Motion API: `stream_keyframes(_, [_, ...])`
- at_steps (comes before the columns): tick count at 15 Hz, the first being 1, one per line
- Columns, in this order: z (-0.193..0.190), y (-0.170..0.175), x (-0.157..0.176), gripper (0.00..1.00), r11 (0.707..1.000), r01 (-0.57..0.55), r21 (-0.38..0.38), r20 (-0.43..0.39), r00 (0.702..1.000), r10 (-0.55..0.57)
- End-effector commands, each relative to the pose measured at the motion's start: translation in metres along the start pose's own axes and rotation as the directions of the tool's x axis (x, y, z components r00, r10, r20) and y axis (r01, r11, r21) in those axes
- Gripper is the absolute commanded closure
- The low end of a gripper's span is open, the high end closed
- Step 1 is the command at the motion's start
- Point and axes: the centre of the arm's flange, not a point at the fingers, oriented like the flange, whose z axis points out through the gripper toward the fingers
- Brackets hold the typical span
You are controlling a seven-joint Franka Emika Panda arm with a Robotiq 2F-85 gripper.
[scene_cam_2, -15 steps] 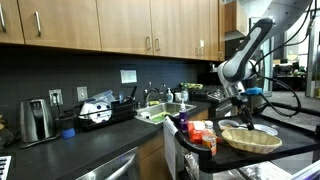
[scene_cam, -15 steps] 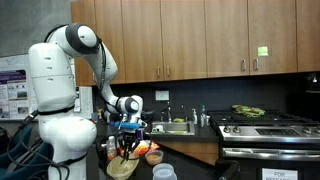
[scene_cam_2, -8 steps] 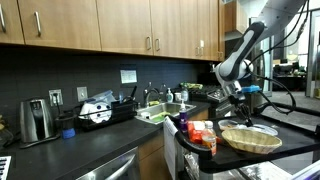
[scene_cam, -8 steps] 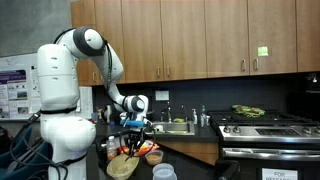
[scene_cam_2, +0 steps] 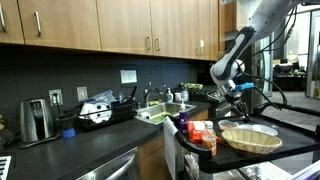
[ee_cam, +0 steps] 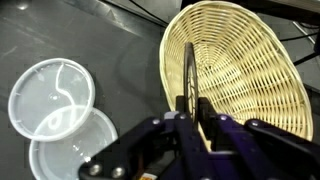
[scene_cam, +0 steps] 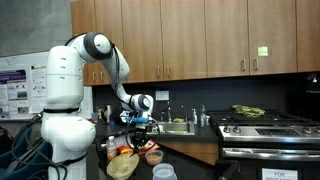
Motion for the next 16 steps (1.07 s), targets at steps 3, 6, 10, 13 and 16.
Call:
stream_keyframes(3, [-0.008,0.016,0.003,0.96,0.999,-0.048,-0.002,0.070,0.996,0.048])
stream_keyframes(6, [0.001,0.021,0.000,0.96,0.998,-0.057,-0.001,0.119,0.991,0.057])
stream_keyframes(10, [0.010,0.022,0.003,0.96,0.998,-0.066,-0.023,0.191,0.979,0.069])
stream_keyframes(13, [0.009,0.024,0.007,0.96,0.996,-0.072,-0.047,0.233,0.969,0.081])
stream_keyframes(16, [0.006,0.026,0.013,0.96,0.995,-0.075,-0.058,0.245,0.966,0.087])
